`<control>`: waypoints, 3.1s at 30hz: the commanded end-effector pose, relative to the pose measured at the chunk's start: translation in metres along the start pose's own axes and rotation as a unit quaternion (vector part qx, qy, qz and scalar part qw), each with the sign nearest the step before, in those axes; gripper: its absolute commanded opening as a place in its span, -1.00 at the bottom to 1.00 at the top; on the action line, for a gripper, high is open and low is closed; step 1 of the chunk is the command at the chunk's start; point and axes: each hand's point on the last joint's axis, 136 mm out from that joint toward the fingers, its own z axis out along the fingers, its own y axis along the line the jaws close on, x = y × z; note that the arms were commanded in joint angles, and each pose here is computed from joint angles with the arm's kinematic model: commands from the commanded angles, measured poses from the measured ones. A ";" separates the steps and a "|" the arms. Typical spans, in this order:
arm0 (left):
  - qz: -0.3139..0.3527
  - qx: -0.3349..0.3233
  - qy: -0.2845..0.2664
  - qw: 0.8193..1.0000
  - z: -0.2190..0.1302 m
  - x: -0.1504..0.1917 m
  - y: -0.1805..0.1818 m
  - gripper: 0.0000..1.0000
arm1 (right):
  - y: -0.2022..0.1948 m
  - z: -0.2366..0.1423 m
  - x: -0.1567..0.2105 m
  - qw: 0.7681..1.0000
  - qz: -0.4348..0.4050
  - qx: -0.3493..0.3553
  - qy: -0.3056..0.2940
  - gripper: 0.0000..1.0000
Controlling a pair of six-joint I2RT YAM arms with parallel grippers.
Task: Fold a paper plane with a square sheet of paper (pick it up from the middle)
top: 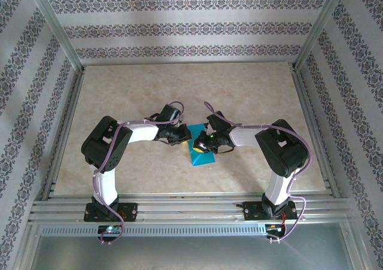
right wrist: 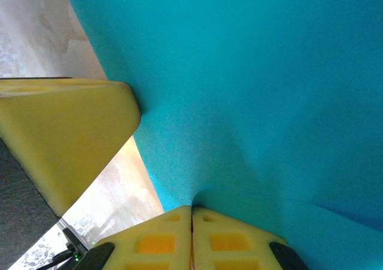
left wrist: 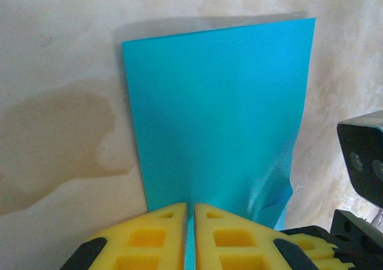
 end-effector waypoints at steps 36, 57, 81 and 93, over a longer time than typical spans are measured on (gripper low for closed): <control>-0.036 0.023 -0.025 0.999 -0.056 -0.008 -0.002 -0.62 | -0.049 0.011 0.012 0.998 0.015 0.065 0.017 -0.72; 0.010 -0.025 0.036 0.999 -0.016 0.036 -0.017 -0.92 | -0.060 0.015 0.015 0.996 0.026 0.083 0.026 -1.00; 0.006 -0.098 0.057 0.994 0.000 0.049 0.021 -1.00 | -0.050 0.013 0.014 0.997 0.025 0.064 0.022 -1.00; 0.018 -0.155 0.072 0.985 0.001 0.057 0.042 -1.00 | 0.026 -0.064 -0.021 0.993 -0.077 -0.045 -0.075 -0.95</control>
